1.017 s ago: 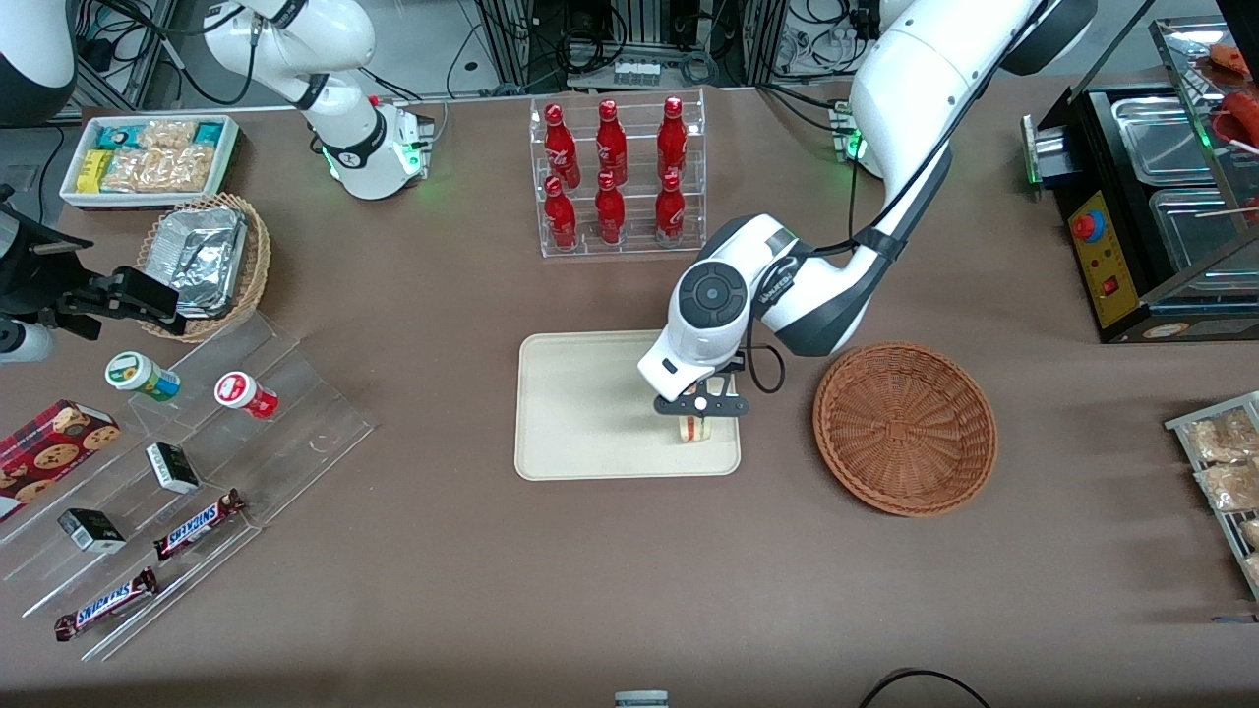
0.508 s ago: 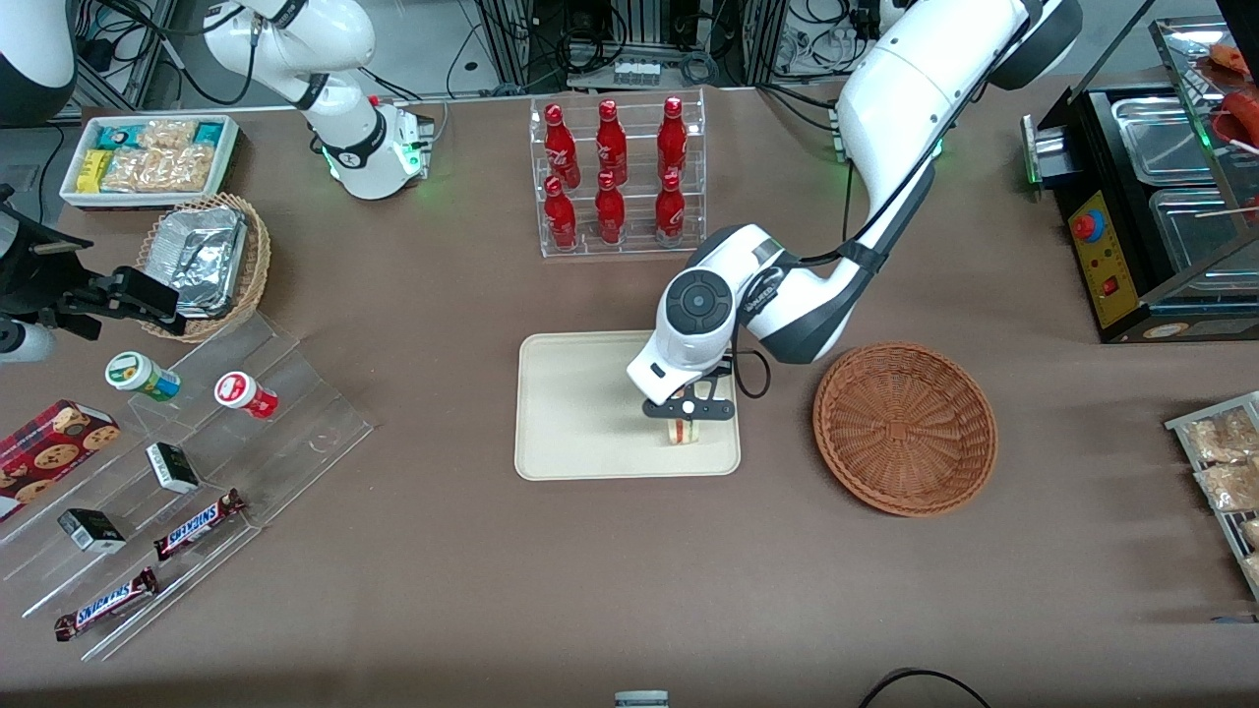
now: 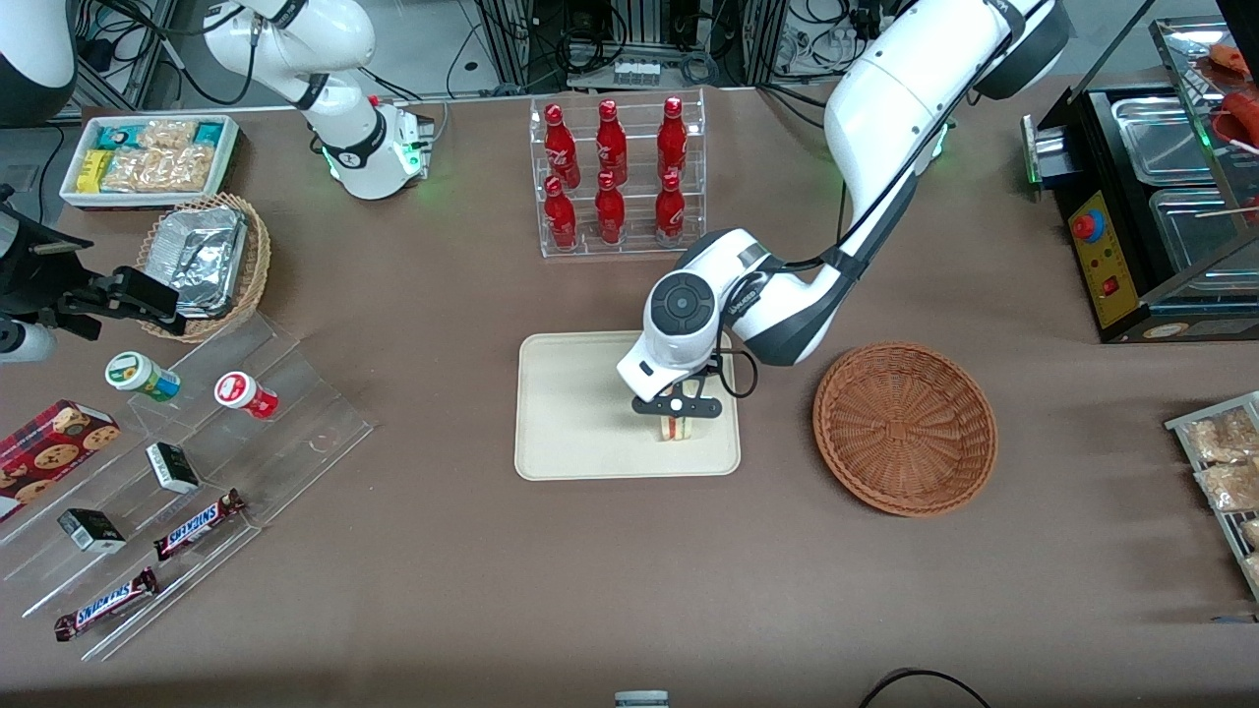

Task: Place sandwich from basket to tray
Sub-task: 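Lower the sandwich onto the tray and open the left gripper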

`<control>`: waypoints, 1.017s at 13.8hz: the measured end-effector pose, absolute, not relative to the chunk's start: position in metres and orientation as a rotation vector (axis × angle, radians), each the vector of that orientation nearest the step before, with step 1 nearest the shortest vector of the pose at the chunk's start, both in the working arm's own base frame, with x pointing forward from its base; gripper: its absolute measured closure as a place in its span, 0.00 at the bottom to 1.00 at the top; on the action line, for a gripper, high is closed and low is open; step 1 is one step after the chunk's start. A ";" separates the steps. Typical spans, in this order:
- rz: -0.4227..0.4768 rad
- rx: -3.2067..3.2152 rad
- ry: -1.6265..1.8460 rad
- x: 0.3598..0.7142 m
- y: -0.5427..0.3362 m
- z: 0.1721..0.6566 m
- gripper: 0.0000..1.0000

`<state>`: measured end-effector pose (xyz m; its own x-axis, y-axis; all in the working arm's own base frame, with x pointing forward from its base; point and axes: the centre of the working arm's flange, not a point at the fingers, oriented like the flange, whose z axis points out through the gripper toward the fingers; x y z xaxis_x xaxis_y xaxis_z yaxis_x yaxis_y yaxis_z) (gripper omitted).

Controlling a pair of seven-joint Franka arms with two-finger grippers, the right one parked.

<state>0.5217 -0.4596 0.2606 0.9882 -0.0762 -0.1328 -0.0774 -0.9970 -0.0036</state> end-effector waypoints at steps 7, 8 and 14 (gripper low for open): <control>0.187 -3.123 0.138 0.522 -0.463 0.241 0.83; 0.188 -3.123 0.137 0.522 -0.463 0.240 0.81; 0.170 -3.125 0.129 0.527 -0.461 0.244 0.22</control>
